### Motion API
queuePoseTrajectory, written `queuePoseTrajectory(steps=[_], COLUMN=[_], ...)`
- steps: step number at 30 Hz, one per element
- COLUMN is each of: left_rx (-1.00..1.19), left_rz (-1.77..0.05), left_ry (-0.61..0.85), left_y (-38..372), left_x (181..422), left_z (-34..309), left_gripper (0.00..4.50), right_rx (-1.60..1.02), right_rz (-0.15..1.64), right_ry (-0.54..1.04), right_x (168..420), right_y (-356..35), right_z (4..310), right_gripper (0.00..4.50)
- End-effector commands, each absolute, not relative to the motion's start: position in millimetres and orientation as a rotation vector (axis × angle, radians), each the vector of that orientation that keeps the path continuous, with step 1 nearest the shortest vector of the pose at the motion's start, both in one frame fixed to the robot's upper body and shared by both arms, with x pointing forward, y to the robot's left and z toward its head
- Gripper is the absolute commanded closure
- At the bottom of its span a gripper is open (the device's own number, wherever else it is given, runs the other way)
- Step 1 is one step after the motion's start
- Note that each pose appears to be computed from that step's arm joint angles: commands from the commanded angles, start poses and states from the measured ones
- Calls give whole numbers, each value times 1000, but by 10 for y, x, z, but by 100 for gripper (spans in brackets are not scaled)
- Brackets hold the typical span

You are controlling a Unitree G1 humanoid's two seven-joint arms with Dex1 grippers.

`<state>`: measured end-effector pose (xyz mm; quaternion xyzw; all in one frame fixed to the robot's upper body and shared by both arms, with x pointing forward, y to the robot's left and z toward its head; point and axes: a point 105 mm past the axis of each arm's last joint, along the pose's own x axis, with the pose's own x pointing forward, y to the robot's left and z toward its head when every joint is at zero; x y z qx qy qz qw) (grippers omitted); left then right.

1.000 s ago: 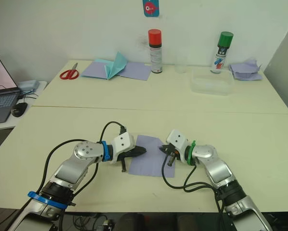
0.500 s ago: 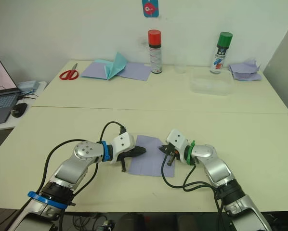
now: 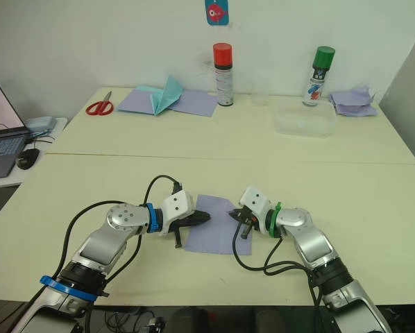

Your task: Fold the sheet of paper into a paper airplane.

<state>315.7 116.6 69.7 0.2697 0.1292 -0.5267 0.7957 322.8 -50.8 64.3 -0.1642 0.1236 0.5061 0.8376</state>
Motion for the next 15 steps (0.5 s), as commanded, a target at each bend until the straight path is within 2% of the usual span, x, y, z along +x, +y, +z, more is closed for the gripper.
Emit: queuePoseTrajectory(steps=[1, 15], left_rx=[590, 591], left_rz=[-1127, -1133], left_ry=[379, 379], left_y=[1233, 1228], left_x=[3108, 3112], left_z=[486, 489], left_gripper=[450, 450], right_rx=[-369, -368], right_rz=[1034, 1029], right_ry=[299, 292], right_x=[3279, 3292], right_y=[-596, -590], right_z=[578, 591], right_gripper=[449, 449])
